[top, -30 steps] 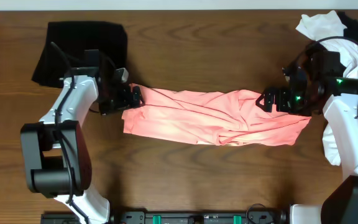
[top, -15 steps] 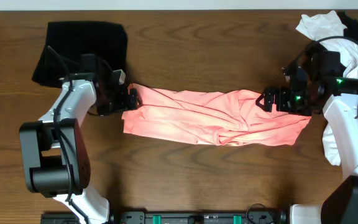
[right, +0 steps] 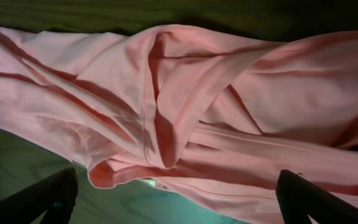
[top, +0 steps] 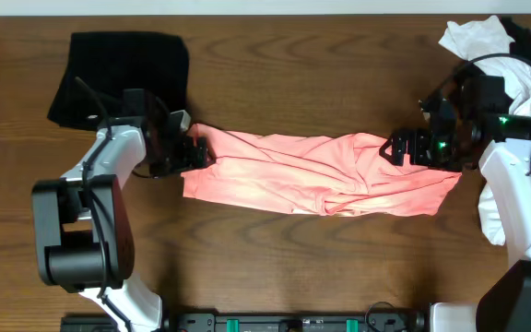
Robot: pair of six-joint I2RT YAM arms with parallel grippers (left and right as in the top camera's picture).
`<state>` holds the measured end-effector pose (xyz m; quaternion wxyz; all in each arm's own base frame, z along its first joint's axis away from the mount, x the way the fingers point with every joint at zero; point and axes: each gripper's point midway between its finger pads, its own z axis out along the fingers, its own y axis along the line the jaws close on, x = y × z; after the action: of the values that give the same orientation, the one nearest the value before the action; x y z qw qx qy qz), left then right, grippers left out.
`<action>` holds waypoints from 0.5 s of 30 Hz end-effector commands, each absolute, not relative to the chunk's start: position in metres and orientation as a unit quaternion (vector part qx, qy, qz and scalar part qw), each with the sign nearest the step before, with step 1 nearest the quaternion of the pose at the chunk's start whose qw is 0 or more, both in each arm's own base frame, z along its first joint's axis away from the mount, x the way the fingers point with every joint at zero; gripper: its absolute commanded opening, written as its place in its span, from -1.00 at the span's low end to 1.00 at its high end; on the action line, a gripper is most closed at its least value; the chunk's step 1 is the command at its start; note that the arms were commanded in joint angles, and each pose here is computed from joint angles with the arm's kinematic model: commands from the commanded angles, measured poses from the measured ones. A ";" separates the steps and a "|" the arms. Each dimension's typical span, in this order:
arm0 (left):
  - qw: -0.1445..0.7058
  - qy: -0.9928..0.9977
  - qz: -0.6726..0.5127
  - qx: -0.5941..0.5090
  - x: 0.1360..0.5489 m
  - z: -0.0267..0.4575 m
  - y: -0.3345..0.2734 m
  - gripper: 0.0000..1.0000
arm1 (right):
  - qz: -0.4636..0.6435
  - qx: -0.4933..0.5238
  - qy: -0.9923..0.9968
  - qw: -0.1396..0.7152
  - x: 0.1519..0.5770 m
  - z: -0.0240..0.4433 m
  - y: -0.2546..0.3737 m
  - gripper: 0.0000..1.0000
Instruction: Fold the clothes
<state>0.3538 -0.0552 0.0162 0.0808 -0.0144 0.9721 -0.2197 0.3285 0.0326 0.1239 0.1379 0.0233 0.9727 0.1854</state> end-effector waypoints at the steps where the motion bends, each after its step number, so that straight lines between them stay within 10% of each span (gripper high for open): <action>1: 0.070 0.969 -0.238 0.007 0.348 0.011 -0.072 0.76 | 0.197 0.024 0.970 0.137 0.328 0.126 0.039 0.98; 15: 0.068 0.973 -0.222 0.013 0.349 0.009 -0.082 -0.58 | 0.201 0.023 0.970 0.137 0.328 0.126 0.040 0.99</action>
<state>0.3518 -0.0866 0.0180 0.0793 0.0243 0.9692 -0.2318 0.3285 0.0349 0.1249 0.1381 0.0222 0.9712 0.1926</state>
